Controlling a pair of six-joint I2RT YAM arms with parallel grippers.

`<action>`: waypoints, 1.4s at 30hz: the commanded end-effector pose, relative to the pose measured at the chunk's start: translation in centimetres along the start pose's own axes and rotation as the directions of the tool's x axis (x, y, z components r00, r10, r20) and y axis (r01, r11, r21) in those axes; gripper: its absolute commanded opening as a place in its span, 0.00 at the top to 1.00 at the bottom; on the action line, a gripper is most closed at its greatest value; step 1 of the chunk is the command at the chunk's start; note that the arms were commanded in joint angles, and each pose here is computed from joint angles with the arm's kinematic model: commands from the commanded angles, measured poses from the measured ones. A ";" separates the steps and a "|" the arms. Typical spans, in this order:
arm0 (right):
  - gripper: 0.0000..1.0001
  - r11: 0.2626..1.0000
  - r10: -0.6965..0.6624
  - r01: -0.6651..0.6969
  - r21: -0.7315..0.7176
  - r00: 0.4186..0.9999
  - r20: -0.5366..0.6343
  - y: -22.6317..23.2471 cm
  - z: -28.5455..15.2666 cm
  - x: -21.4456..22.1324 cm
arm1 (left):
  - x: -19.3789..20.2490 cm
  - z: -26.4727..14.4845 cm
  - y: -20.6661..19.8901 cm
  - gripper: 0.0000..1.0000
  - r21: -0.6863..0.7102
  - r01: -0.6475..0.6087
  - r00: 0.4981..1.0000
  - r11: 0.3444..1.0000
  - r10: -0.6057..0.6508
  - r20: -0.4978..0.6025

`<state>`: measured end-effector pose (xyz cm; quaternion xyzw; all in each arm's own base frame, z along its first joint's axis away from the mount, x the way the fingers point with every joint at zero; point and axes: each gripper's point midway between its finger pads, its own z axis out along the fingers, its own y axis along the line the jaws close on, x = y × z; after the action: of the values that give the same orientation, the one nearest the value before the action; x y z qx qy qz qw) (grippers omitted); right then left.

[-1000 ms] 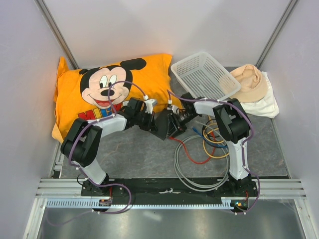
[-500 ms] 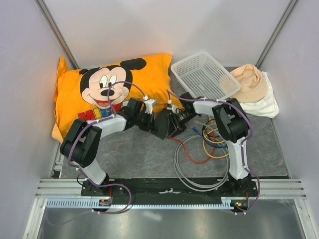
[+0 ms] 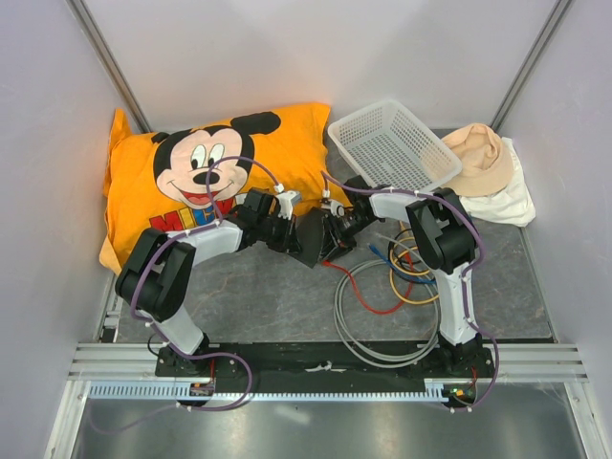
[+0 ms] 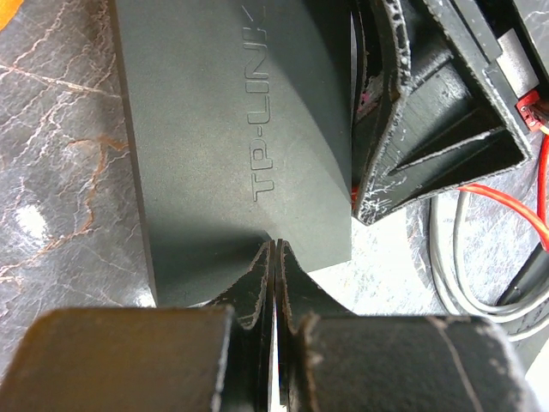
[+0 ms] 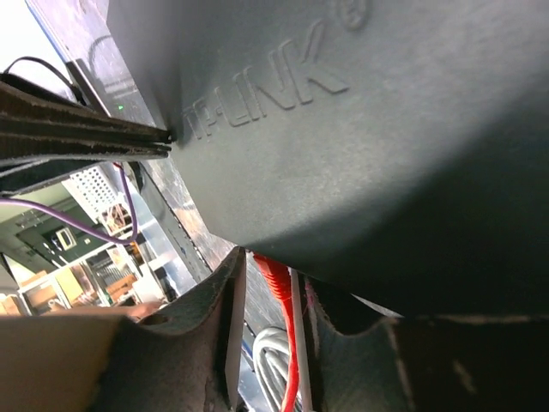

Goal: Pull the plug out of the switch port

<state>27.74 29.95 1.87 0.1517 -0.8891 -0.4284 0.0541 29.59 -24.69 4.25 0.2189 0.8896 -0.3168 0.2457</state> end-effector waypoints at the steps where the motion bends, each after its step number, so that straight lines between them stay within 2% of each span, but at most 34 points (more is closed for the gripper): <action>1: 0.68 0.991 0.089 -0.090 0.097 0.996 0.017 -3.8 2.4 -0.7 | 2.8 0.6 1.1 0.98 -0.022 0.026 0.996 0.999 -0.028 -0.080; 8: 0.87 0.989 0.090 -0.090 0.121 0.996 0.005 -4.8 2.7 -0.4 | 2.6 0.8 1.2 0.98 -0.026 0.025 0.996 0.999 -0.027 -0.081; 14: 0.99 0.974 -0.004 0.021 0.226 0.997 -0.074 -6.4 0.9 2.0 | 1.9 1.0 1.3 0.98 -0.025 0.027 0.997 0.999 -0.029 -0.072; 21: 1.00 0.947 -0.115 0.168 0.273 0.973 -0.201 -6.9 -1.4 3.9 | 1.3 1.2 1.3 0.98 -0.023 0.017 0.998 1.000 -0.019 -0.059; 25: 1.00 0.937 -0.191 0.254 0.242 0.948 -0.255 -6.3 -2.9 5.0 | 1.3 1.2 1.3 0.99 -0.024 0.012 0.998 1.000 -0.013 -0.058; 29: 1.00 0.839 -0.391 0.435 0.326 0.900 -0.194 -4.1 -6.6 2.5 | 0.9 0.9 1.3 0.98 -0.031 -0.005 0.999 1.000 0.003 -0.046; 32: 1.00 0.763 -0.467 0.499 0.410 0.865 -0.183 -3.8 -9.5 1.7 | 0.4 0.9 1.5 0.99 -0.042 -0.022 0.999 0.999 0.020 -0.040; 36: 1.00 0.736 -0.458 0.459 0.497 0.879 -0.132 -4.9 -12.7 1.5 | -0.8 1.1 1.5 0.98 -0.046 -0.039 0.999 0.998 0.038 -0.029; 39: 0.99 0.730 -0.393 0.290 0.618 0.919 0.034 -7.4 -17.7 0.1 | -1.4 1.3 1.6 0.98 -0.046 -0.045 0.999 0.998 0.043 -0.030; 40: 1.00 0.712 -0.377 0.195 0.675 0.917 0.132 -9.0 -21.3 -0.7 | -1.5 1.3 1.6 0.99 -0.048 -0.046 0.999 0.998 0.045 -0.030; 42: 0.99 0.697 -0.326 0.062 0.714 0.915 0.239 -11.0 -24.7 -0.8 | -1.8 1.4 1.6 0.98 -0.048 -0.046 0.999 0.998 0.045 -0.030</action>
<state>32.33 13.97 7.15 0.2959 -0.9290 -0.1786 -0.1324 31.39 -25.68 4.36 0.2248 0.8880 -0.3182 0.2443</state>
